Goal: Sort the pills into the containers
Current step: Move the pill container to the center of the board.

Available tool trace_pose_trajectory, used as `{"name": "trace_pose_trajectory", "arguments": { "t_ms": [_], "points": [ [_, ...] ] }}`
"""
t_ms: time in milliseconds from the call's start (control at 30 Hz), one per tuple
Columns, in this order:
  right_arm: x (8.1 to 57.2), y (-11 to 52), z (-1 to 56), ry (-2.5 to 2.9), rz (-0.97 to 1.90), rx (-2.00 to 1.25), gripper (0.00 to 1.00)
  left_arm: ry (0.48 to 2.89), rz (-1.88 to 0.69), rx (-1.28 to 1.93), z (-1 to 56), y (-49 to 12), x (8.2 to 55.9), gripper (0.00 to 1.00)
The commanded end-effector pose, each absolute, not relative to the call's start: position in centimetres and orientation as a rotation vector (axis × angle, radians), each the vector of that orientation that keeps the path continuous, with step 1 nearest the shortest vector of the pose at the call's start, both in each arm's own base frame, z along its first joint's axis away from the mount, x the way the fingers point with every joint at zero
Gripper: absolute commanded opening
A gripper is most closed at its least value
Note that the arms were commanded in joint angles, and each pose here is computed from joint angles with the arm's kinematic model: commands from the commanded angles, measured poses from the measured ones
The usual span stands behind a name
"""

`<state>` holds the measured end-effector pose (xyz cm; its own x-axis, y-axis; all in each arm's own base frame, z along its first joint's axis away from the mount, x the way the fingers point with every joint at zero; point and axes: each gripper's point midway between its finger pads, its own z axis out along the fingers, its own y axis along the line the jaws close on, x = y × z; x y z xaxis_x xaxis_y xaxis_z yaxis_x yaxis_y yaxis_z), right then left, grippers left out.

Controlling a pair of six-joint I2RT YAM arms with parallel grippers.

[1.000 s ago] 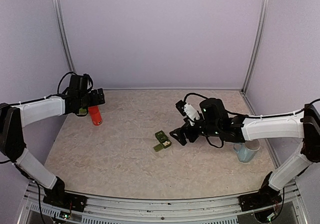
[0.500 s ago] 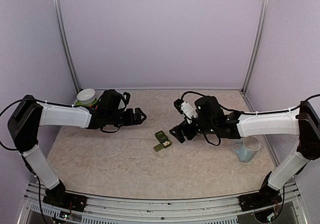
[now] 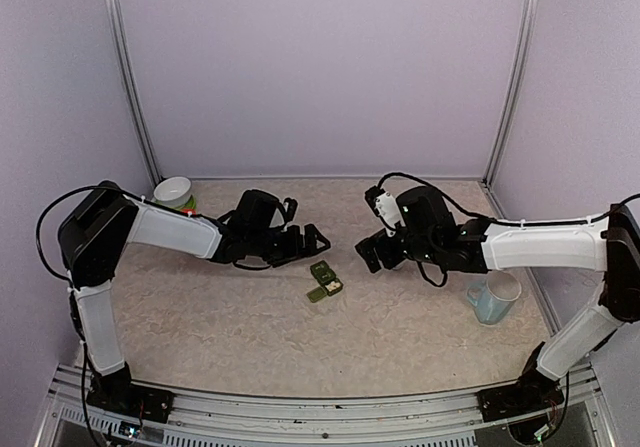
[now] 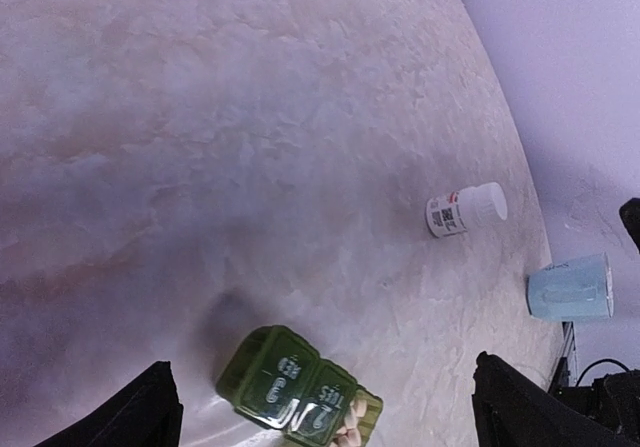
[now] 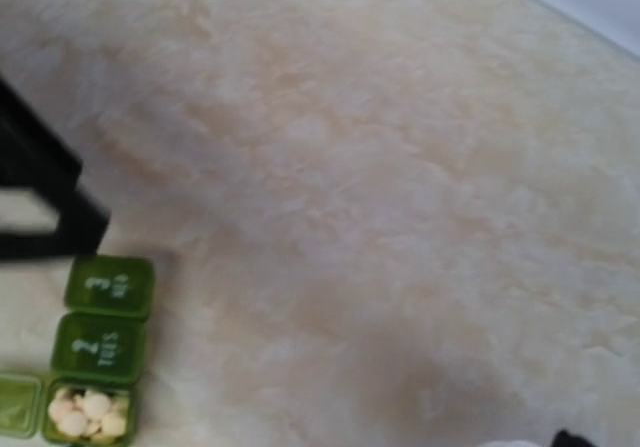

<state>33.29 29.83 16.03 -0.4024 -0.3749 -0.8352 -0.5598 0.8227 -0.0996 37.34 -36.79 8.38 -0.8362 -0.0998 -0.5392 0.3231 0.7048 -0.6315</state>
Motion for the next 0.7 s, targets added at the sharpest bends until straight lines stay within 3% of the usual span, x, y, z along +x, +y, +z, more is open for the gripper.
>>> {"name": "trace_pose_trajectory", "arguments": {
  "t_ms": [0,367,667],
  "points": [
    [33.8,28.5,17.1,2.03,0.211,-0.628,1.0,2.33,-1.143,0.209,9.8,-39.6,36.5,0.99],
    [33.9,28.1,17.1,2.019,0.209,-0.616,1.0,2.433,-0.928,0.139,7.9,-38.3,35.8,0.99],
    [33.8,27.8,16.4,2.03,0.204,-0.615,1.0,2.483,-0.978,0.163,6.7,-39.7,34.1,0.99]
  ]
}}
